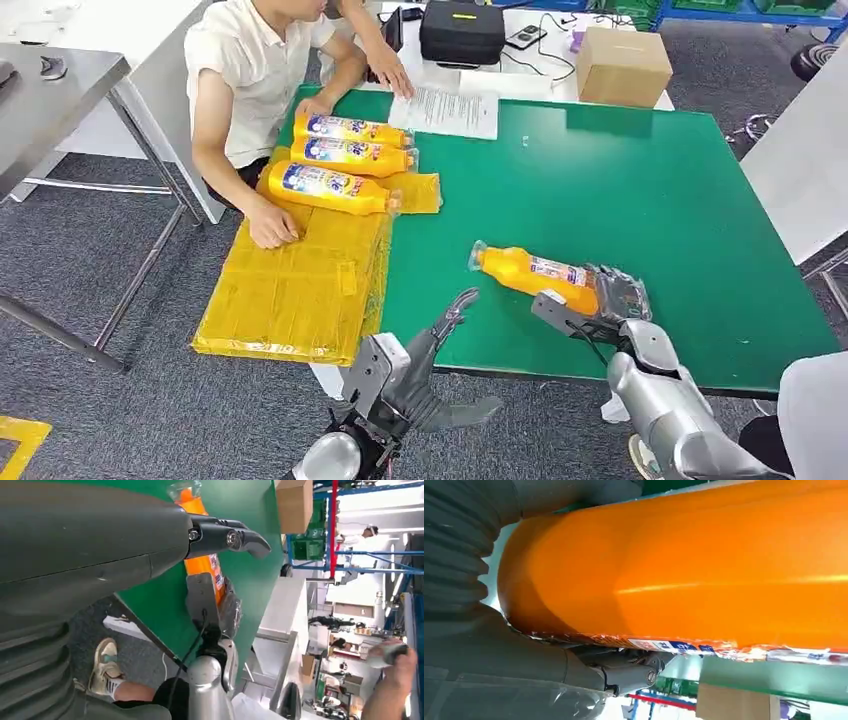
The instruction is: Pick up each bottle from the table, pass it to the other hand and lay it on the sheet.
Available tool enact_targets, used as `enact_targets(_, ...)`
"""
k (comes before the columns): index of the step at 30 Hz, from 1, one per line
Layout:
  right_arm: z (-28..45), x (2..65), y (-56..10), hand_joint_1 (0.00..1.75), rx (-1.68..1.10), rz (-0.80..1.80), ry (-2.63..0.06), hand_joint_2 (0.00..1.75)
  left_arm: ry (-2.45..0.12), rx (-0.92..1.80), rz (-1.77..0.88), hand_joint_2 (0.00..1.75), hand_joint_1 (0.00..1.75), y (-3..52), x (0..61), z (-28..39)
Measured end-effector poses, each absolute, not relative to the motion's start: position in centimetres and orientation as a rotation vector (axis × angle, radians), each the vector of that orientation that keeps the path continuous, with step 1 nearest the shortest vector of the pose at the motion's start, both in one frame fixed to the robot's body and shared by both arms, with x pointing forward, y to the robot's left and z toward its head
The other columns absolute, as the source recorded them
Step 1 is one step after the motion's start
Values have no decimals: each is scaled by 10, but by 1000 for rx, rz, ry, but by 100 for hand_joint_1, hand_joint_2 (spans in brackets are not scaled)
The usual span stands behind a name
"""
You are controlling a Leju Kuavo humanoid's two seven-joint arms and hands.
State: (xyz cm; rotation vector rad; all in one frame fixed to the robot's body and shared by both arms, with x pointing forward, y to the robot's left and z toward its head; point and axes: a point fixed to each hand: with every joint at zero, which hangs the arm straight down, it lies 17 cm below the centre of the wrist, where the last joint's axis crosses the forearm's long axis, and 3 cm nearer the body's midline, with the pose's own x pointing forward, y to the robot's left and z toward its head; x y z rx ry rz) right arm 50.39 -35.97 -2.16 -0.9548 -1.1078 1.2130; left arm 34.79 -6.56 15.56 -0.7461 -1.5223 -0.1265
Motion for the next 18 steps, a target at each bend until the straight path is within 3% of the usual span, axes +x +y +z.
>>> enact_targets(7,-21,495,-343,175,-750,1046,-1272,175,-1541,-744,-112,175,0,-62,349,160)
enact_targets(8,-20,494,-339,175,-712,1000,-1303,175,-1551,-739,-104,0,0,-60,350,162)
enact_targets(9,-17,493,-334,175,-676,948,-1341,175,-1563,-730,-92,0,0,-57,352,164)
enact_targets(10,-14,492,-326,175,-643,901,-1378,175,-1579,-709,-71,175,0,-52,354,165)
enact_targets(18,26,465,-281,175,-377,481,-1615,175,-1477,-556,139,175,0,-4,369,121)
